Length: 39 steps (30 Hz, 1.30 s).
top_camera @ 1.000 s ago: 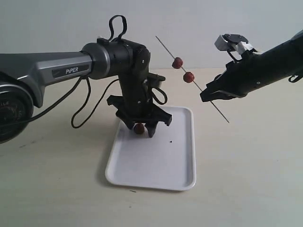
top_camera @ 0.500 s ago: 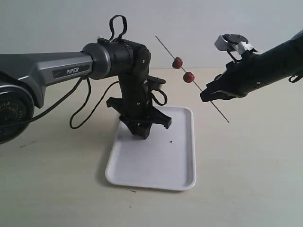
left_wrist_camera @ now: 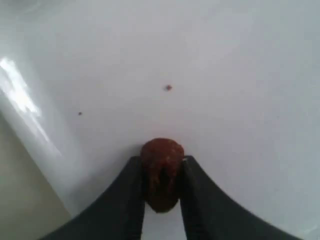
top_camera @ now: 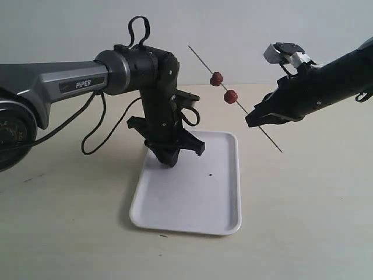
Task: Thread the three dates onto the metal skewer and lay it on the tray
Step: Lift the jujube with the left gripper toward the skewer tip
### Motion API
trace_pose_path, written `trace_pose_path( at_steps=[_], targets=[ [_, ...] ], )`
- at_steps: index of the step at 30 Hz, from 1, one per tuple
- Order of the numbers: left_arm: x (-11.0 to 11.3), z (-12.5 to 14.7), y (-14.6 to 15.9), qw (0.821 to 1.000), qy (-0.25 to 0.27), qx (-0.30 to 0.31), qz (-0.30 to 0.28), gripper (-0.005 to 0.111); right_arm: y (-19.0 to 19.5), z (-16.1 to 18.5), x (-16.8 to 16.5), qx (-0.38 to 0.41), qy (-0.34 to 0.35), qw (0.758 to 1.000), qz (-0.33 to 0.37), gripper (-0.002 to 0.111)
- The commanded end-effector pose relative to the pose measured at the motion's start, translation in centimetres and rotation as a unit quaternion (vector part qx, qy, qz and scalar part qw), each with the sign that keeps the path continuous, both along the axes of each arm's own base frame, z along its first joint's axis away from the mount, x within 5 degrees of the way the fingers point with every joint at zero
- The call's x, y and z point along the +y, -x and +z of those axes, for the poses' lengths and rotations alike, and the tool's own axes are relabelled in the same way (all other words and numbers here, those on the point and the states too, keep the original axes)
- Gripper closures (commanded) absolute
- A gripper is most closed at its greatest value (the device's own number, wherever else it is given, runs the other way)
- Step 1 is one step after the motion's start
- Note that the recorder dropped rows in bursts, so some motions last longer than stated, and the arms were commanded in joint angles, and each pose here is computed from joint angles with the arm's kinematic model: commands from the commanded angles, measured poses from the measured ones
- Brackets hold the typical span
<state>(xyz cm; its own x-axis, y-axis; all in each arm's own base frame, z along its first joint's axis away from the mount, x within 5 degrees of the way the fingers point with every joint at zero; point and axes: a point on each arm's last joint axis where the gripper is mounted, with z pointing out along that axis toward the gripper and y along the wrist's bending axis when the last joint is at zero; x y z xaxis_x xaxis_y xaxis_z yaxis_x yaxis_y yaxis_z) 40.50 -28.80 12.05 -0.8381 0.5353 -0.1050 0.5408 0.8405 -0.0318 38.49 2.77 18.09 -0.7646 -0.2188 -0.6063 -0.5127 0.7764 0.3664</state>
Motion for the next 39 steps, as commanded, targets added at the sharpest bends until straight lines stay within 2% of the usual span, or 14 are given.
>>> trace_pose_path(
  at_steps=[1, 4, 7, 10, 15, 20, 26, 33, 39],
  targets=[
    [2.0, 2.8, -1.1, 0.999, 0.046, 0.007, 0.011, 0.084, 0.5, 0.1, 0.0, 0.003, 0.020, 0.999, 0.036, 0.108],
    [3.2, 4.7, -1.8, 0.992, 0.122, 0.027, 0.015, 0.084, 0.8, -0.2, -0.2, 0.010, 0.037, 0.998, 0.056, 0.108],
    [4.3, 6.2, -2.4, 0.973, 0.224, 0.059, 0.013, 0.084, 1.1, -0.2, -0.1, 0.019, 0.036, 0.997, 0.072, 0.108],
    [6.0, 7.1, -3.4, 0.952, 0.296, 0.074, 0.014, 0.084, 1.2, -0.3, -0.1, 0.021, 0.043, 0.996, 0.078, 0.108],
    [9.0, 8.1, -5.2, 0.925, 0.374, 0.061, 0.034, 0.084, 1.3, -0.4, -0.2, 0.022, 0.053, 0.995, 0.086, 0.108],
    [11.8, 8.6, -6.4, 0.911, 0.405, 0.048, 0.065, 0.084, 1.7, -0.6, -0.4, 0.027, 0.075, 0.989, 0.124, 0.108],
    [13.5, 9.3, -7.3, 0.889, 0.449, 0.039, 0.087, 0.084, 2.1, -0.6, -0.2, 0.020, 0.071, 0.983, 0.166, 0.108],
    [12.8, 9.4, -7.0, 0.887, 0.452, 0.042, 0.080, 0.084, 2.0, -0.1, 0.5, -0.016, 0.040, 0.980, 0.193, 0.108],
    [12.1, 9.4, -6.8, 0.887, 0.454, 0.045, 0.074, 0.084, 1.9, -0.2, 0.4, -0.018, 0.042, 0.981, 0.188, 0.108]
  ],
)
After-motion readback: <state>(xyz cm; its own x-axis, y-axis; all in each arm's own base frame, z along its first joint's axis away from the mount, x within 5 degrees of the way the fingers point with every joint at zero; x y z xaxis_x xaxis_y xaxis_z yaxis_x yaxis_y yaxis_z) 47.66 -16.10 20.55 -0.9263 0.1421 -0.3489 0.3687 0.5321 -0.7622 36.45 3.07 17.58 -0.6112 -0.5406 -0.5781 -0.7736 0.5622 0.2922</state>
